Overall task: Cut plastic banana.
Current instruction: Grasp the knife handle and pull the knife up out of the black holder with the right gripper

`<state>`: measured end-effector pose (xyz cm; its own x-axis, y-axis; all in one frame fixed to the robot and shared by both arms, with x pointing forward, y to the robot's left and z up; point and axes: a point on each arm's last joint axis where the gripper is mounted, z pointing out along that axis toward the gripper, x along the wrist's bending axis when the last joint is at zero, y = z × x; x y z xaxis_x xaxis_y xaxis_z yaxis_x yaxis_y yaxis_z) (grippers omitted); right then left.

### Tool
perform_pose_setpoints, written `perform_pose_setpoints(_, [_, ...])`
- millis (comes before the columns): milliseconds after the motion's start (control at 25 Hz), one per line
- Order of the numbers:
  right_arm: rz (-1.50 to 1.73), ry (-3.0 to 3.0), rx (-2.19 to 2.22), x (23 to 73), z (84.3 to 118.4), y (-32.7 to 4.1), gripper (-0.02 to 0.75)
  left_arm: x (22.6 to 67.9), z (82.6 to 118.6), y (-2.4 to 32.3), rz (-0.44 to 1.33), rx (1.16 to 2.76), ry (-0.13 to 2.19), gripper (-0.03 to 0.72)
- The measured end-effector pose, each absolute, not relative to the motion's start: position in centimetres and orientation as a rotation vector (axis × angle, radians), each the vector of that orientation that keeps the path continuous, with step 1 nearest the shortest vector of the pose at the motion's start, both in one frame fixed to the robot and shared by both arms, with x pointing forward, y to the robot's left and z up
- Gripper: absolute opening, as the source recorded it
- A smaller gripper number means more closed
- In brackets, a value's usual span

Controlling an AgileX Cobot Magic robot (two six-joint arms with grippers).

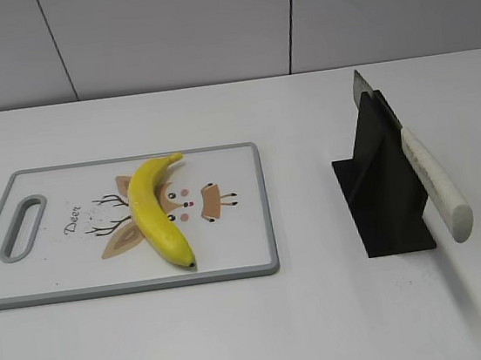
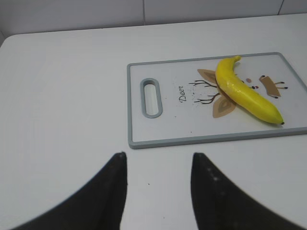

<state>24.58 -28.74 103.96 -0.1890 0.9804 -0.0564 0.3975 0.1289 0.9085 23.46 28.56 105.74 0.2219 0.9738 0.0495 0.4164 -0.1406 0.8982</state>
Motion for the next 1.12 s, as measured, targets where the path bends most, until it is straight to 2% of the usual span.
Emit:
perform_pose_setpoints(960, [1.035, 1.694, 1.348, 24.58, 103.96, -28.74, 0.573, 23.46, 105.74, 28.55, 0.876, 1.695, 1.31, 0.384])
perform_pose_setpoints(1040, [1.035, 1.694, 1.348, 24.58, 103.96, -28.74, 0.573, 23.46, 105.75, 28.52, 0.873, 1.693, 1.308, 0.409])
perform_pose_setpoints(1120, [1.035, 1.694, 1.348, 24.58, 103.96, -28.74, 0.573, 23.46, 105.76, 28.51, 0.871, 1.692, 1.307, 0.47])
